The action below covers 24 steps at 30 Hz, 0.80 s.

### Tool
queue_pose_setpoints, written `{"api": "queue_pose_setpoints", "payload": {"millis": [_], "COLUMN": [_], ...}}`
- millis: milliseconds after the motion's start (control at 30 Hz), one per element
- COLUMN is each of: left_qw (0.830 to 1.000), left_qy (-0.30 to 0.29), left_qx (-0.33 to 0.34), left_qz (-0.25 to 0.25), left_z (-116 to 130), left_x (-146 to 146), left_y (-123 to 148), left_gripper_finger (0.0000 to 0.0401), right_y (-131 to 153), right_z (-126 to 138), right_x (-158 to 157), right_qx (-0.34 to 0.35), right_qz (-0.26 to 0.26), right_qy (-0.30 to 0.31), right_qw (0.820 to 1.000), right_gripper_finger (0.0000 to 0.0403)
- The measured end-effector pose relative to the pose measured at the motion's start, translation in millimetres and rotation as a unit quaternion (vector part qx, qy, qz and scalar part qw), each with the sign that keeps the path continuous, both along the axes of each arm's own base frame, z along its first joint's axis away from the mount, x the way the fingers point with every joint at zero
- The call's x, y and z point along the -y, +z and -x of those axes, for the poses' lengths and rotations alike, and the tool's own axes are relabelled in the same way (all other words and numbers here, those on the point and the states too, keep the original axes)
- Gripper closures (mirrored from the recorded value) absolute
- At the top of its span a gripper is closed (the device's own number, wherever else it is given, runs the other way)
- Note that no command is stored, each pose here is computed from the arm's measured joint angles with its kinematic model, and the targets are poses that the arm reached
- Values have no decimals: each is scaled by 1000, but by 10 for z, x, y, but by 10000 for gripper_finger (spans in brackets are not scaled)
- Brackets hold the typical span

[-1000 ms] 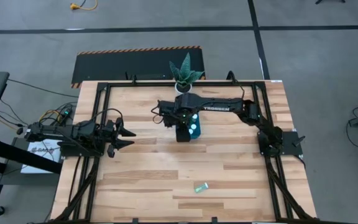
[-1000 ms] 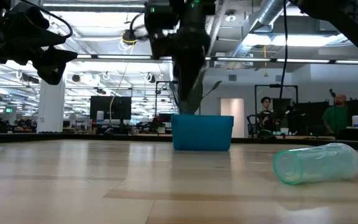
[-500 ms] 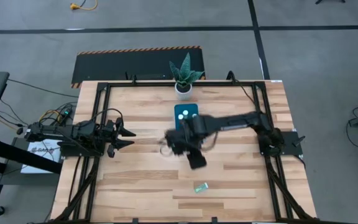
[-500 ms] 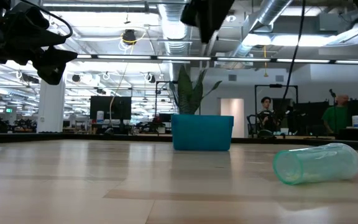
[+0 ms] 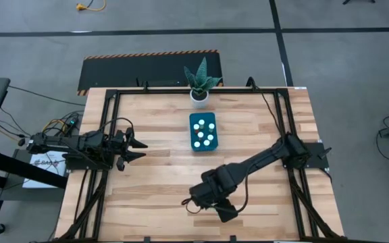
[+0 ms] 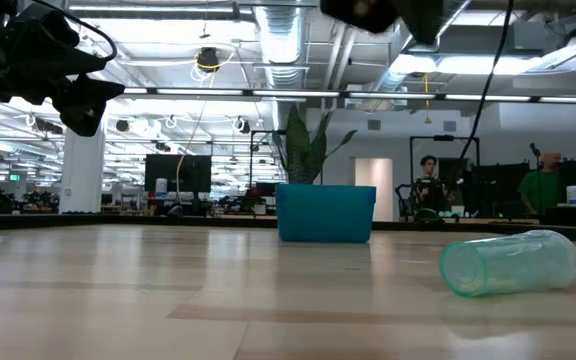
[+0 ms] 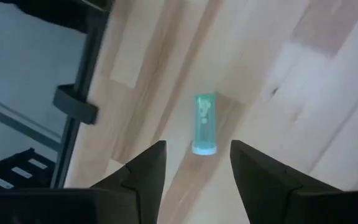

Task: Pick and place pill bottles into a basket
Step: Put the blue pill bottle into the blue bin

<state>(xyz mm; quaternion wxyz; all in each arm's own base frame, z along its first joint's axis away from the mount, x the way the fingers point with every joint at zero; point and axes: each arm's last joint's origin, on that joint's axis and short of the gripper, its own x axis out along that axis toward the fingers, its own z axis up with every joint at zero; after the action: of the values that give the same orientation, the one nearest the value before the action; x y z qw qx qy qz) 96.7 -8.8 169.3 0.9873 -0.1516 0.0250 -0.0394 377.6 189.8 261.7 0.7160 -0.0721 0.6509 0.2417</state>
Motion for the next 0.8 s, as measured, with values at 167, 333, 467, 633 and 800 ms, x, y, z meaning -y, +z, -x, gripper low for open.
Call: {"api": "queue_pose_setpoints", "payload": {"millis": [167,333,467,633,800], "left_qw": [1000,1000,1000,1000,1000], "left_qy": [0,0,0,0,0], "left_qx": [0,0,0,0,0], "left_qz": [0,0,0,0,0], "left_z": [0,0,0,0,0], "left_x": [0,0,0,0,0], "left_y": [1,0,0,0,0], "left_gripper_finger": [231,231,231,231,231], "right_y": [-312,-620,-762,-889,-1047], "right_z": [51,111,137,179,262], "right_x": [-19,-53,-68,-49,-136], "right_qx": [-36,-51,-44,-47,-40], "right_qz": [-5,-8,3,21,19], "right_qy": [-6,-11,-21,-25,-15], "right_qw": [999,999,999,998,999], "right_gripper_finger": [225,218,211,198,184]}}
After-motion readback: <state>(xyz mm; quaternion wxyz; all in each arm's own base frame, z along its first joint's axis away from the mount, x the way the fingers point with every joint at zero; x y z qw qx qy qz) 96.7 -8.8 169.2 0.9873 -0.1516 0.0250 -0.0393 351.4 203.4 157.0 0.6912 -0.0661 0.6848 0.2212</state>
